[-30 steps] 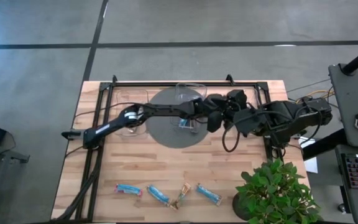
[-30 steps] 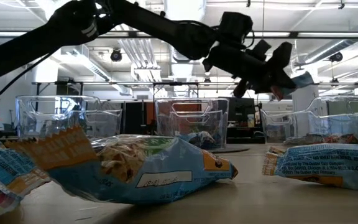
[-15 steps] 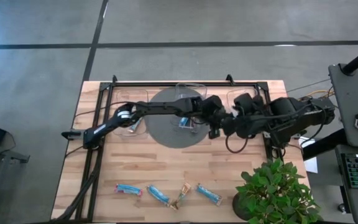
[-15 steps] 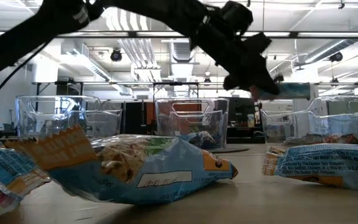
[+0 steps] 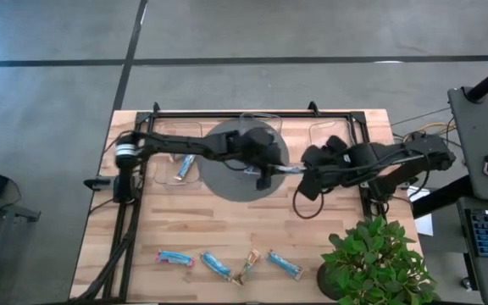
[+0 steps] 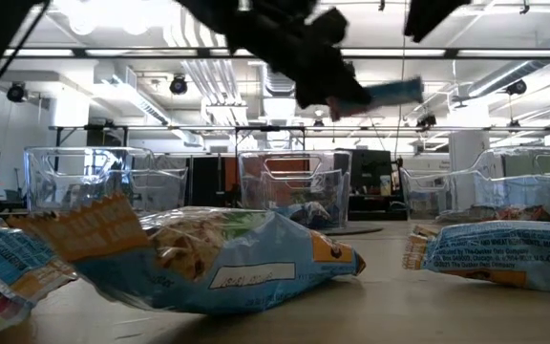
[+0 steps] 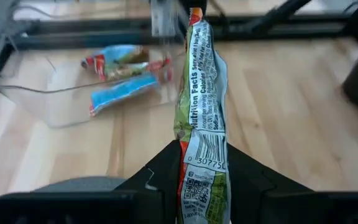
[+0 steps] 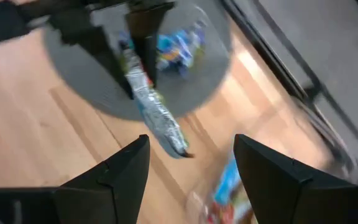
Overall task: Pick and place Granola Bars by type
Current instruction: Put the red granola bar into the right transparent bin
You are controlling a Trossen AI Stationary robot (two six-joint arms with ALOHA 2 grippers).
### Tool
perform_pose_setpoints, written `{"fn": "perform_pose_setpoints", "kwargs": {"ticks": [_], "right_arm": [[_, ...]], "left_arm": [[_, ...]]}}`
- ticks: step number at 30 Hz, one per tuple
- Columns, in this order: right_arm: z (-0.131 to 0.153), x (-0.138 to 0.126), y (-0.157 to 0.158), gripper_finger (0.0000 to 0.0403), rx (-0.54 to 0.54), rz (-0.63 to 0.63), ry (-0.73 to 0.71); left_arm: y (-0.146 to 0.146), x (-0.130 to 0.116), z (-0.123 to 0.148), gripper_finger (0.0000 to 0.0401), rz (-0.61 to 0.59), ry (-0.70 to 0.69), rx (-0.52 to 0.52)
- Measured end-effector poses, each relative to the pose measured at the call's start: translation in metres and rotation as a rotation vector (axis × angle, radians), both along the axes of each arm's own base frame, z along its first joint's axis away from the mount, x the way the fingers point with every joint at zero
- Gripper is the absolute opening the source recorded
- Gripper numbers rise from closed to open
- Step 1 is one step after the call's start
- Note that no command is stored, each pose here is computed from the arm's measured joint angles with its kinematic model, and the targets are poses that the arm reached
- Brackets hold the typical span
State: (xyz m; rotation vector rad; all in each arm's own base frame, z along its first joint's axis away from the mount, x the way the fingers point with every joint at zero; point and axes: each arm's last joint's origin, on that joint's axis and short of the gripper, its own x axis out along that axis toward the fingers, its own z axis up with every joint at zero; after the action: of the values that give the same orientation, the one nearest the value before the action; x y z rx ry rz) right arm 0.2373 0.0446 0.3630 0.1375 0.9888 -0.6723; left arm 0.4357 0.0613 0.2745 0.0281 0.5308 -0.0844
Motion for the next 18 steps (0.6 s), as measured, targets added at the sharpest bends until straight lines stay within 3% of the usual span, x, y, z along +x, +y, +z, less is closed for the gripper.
{"fn": "perform_pose_setpoints", "kwargs": {"ticks": [3, 9, 18], "right_arm": [[-0.006, 0.010, 0.003, 0.0224, -0.014, 0.108, 0.013], [-0.019, 0.025, 0.005, 0.0224, -0.031, 0.160, 0.028], [-0.040, 0.052, 0.005, 0.0224, 0.007, 0.196, 0.113]], "left_arm": [[-0.003, -0.018, -0.001, 0.0085, -0.014, -0.102, -0.007], [-0.009, -0.045, 0.000, 0.0085, -0.094, -0.139, 0.055], [-0.009, -0.050, 0.005, 0.0085, -0.166, -0.164, 0.108]]}}
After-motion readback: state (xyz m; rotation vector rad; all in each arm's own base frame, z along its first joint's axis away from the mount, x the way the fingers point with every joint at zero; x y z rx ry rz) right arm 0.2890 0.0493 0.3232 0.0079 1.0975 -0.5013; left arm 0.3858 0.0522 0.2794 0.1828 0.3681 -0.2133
